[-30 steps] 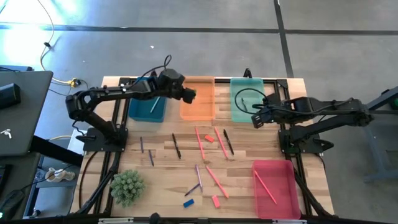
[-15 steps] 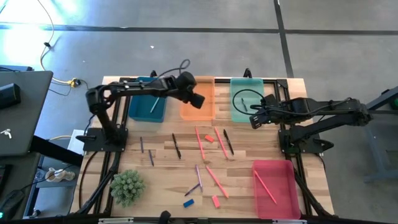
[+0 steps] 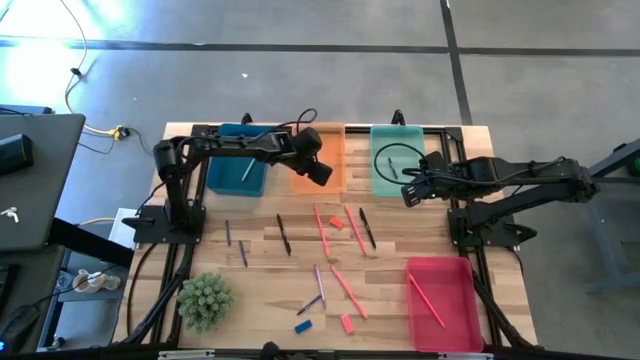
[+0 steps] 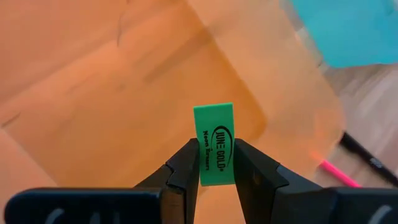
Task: Sort crayons/erasers/pens/pencils in bins
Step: Put the green eraser into the orange bin
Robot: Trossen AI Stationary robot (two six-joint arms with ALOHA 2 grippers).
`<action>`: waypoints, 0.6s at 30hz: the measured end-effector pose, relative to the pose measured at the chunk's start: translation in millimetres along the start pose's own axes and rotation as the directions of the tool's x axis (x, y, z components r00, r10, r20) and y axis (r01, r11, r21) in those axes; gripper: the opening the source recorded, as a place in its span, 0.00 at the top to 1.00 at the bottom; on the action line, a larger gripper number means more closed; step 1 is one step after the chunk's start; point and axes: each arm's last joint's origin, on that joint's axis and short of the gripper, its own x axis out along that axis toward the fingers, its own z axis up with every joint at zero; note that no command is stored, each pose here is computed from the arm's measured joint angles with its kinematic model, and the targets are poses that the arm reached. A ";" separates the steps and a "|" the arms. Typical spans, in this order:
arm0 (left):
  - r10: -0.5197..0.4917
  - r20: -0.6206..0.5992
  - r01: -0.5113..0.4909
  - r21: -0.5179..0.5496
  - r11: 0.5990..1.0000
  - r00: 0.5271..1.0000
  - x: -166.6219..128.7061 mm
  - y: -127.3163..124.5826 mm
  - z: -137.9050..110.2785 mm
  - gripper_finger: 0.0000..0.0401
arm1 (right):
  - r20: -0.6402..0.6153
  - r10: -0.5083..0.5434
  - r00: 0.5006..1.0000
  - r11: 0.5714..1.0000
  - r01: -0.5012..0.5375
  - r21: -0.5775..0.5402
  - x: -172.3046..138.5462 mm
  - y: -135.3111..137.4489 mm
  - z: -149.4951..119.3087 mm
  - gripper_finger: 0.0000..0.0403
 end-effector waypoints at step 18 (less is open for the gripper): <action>-0.017 -0.012 0.018 0.070 0.997 1.000 0.4 1.1 0.5 0.66 | -0.011 0.090 0.996 0.994 -0.089 0.056 -0.4 7.3 2.4 0.77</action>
